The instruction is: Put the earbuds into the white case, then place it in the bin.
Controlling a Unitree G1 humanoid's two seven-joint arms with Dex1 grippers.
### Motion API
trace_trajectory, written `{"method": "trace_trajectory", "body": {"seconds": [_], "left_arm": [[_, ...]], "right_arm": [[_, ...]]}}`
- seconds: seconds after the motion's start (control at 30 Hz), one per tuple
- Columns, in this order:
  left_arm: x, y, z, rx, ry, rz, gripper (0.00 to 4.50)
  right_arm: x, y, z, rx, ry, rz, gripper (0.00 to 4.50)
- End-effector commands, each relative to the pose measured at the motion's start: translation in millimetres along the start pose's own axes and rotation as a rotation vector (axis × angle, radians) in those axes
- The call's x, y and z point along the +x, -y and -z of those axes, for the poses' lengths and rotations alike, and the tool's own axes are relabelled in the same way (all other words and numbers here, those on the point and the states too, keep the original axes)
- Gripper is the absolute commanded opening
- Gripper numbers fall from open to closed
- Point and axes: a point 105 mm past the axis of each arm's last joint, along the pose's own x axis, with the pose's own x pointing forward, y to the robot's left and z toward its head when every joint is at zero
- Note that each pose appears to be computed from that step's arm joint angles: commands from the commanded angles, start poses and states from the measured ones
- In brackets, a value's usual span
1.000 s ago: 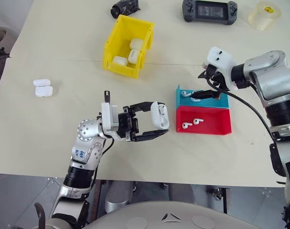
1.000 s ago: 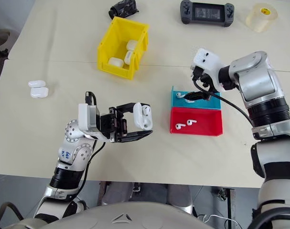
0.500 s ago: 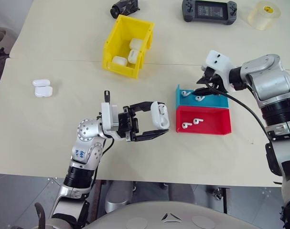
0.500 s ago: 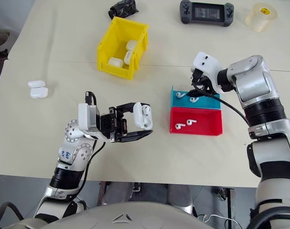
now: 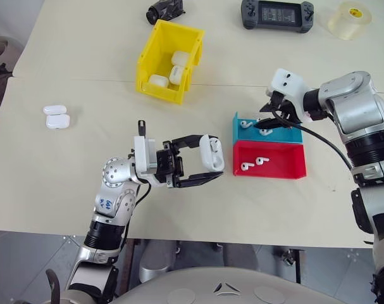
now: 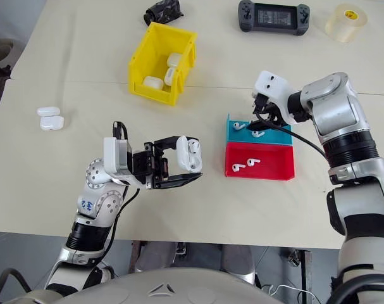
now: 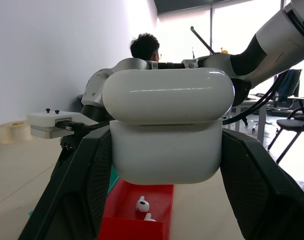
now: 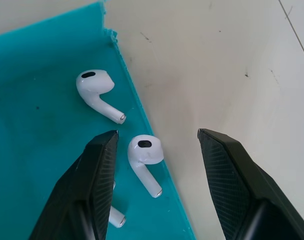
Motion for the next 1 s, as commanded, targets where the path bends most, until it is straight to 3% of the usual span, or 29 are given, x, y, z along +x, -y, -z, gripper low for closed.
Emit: {"method": "trace_trajectory", "body": {"seconds": [0.03,0.27,0.37,0.5,0.83,1.0], "left_arm": [[3.7,1.4,-11.6,0.058,0.025,0.015,2.8],[3.9,1.7,-11.9,0.058,0.027,0.015,2.8],[4.0,1.9,-11.9,0.058,0.027,0.014,2.8],[4.0,2.1,-11.9,0.057,0.027,0.014,2.8],[5.0,2.4,-11.5,0.053,0.029,0.014,2.8],[4.9,1.5,-10.7,0.042,0.026,0.016,2.8]], "right_arm": [[-7.3,2.2,2.3,-0.035,-0.027,0.006,2.62],[-7.4,2.7,6.0,-0.035,-0.045,0.003,2.62],[-6.2,0.9,7.7,-0.034,-0.049,-0.006,1.99],[-5.5,0.3,9.4,-0.036,-0.054,-0.007,0.71],[-6.6,1.2,7.5,-0.036,-0.028,0.007,0.71],[-32.6,-0.7,-32.4,-0.055,0.267,0.017,0.71]]}}
